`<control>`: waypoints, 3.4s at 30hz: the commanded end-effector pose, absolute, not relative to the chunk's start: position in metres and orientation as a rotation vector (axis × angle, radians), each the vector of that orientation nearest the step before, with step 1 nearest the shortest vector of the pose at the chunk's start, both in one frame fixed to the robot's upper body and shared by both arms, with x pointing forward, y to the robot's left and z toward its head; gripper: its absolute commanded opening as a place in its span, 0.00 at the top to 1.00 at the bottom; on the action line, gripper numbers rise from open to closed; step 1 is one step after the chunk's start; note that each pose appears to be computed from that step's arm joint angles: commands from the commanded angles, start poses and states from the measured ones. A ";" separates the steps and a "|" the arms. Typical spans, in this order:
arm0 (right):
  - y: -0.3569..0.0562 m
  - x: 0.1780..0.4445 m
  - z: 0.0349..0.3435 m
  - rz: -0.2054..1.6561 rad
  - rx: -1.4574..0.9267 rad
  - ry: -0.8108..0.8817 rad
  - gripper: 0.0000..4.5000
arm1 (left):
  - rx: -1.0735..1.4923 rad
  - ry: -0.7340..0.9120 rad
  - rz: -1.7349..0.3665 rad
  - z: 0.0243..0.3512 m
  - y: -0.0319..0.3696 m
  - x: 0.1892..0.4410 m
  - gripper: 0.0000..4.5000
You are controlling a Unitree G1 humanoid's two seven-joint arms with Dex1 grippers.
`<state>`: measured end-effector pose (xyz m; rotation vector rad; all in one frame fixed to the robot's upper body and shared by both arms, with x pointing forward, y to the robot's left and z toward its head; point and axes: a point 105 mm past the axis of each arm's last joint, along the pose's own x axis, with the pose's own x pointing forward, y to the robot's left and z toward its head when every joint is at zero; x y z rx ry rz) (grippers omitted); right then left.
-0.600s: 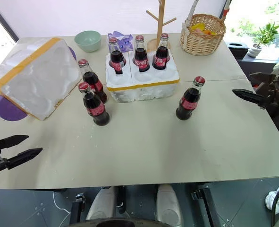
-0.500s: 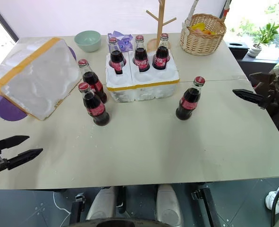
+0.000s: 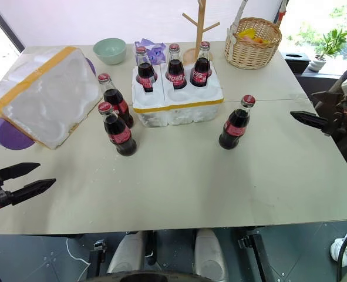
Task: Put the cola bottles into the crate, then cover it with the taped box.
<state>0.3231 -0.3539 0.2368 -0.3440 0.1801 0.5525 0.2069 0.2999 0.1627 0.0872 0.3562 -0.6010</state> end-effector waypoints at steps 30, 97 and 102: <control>-0.185 0.277 0.357 1.179 -0.388 -0.049 0.00 | 0.280 0.217 -1.131 0.185 0.182 0.326 0.01; -0.215 0.305 0.313 0.967 -0.389 0.039 0.00 | 0.159 0.191 -0.801 0.219 -0.014 0.440 0.26; -0.210 0.301 0.317 0.990 -0.393 0.023 0.00 | 0.123 0.173 -0.835 0.229 -0.008 0.437 0.01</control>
